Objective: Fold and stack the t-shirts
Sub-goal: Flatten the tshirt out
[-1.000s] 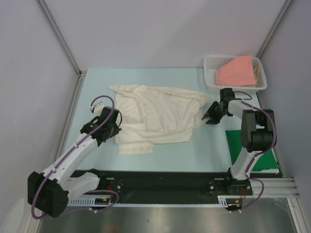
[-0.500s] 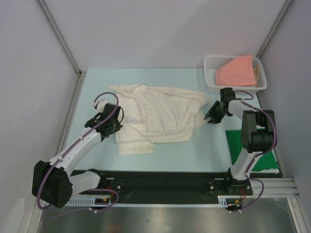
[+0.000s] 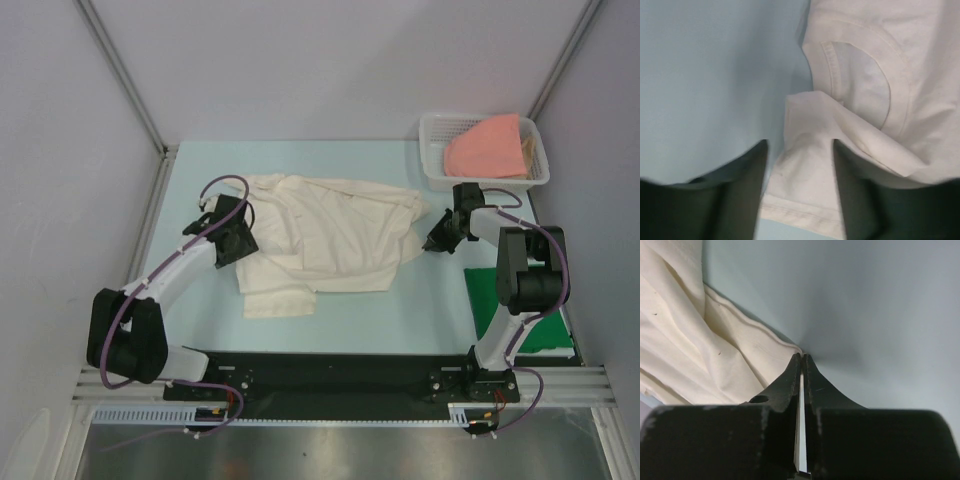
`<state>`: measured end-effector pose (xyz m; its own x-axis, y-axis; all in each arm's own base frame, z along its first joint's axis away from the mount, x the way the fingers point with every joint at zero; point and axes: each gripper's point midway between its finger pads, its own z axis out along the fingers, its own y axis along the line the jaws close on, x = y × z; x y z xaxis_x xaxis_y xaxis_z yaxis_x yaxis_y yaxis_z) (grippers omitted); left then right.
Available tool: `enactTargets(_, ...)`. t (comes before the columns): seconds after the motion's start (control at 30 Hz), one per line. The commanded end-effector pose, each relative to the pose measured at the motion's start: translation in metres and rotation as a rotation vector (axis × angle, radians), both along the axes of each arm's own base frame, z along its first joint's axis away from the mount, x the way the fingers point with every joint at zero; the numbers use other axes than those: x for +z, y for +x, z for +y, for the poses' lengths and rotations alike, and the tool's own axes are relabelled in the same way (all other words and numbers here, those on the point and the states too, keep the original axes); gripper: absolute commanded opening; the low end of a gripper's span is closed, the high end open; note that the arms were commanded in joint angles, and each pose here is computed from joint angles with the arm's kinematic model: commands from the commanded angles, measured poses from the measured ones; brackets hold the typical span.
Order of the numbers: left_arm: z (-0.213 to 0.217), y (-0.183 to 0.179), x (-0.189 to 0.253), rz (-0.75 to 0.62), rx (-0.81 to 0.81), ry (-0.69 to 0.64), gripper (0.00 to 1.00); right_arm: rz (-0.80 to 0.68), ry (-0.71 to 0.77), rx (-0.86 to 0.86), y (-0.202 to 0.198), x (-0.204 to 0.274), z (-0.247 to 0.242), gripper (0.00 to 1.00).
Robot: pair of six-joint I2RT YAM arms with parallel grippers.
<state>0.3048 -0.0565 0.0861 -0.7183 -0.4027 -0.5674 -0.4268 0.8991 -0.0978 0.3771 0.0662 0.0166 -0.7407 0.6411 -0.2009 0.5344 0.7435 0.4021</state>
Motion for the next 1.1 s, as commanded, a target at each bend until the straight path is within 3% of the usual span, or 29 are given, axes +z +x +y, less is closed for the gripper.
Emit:
enactTargets(0.0, 0.005, 0.021, 0.029, -0.030, 0.000, 0.003, 0.75, 0.071, -0.043, 0.007, -0.015, -0.026, -0.006, 0.00)
enactTargets(0.03, 0.011, 0.014, 0.036, -0.018, 0.015, 0.031, 0.86, 0.077, -0.042, 0.010, -0.017, -0.024, -0.005, 0.00)
enactTargets(0.1, 0.016, 0.008, 0.048, -0.027, 0.038, 0.035, 0.92, 0.078, -0.047, 0.007, -0.020, -0.019, -0.006, 0.00)
enactTargets(0.2, 0.019, -0.025, 0.060, -0.047, 0.083, -0.021, 0.83, 0.044, -0.058, 0.007, -0.025, -0.003, -0.008, 0.00)
enactTargets(0.3, 0.010, -0.066, 0.052, -0.061, 0.116, -0.154, 0.48, 0.019, -0.052, 0.023, -0.026, 0.010, -0.007, 0.00)
enactTargets(0.33, 0.005, -0.076, 0.046, -0.047, 0.109, -0.194, 0.25, 0.013, -0.051, 0.031, -0.026, 0.012, -0.006, 0.00)
enactTargets(0.37, -0.004, -0.087, 0.040, -0.031, 0.087, -0.238, 0.22, 0.015, -0.048, 0.036, -0.028, 0.012, -0.005, 0.00)
enactTargets(0.43, -0.004, -0.113, 0.020, 0.032, 0.112, -0.240, 0.23, 0.007, -0.039, 0.041, -0.029, 0.015, -0.004, 0.00)
enactTargets(0.53, -0.009, -0.140, -0.004, 0.123, 0.130, -0.213, 0.35, 0.005, -0.032, 0.051, -0.031, 0.016, -0.002, 0.00)
enactTargets(0.6, -0.015, -0.149, -0.019, 0.157, 0.135, -0.215, 0.37, 0.000, -0.032, 0.052, -0.031, 0.016, -0.001, 0.00)
enactTargets(0.8, -0.021, -0.140, -0.047, 0.211, 0.122, -0.187, 0.32, 0.016, -0.045, 0.063, -0.035, 0.010, -0.002, 0.00)
enactTargets(1.07, -0.017, -0.127, -0.056, 0.206, 0.090, -0.143, 0.36, 0.025, -0.046, 0.057, -0.040, 0.007, -0.006, 0.00)
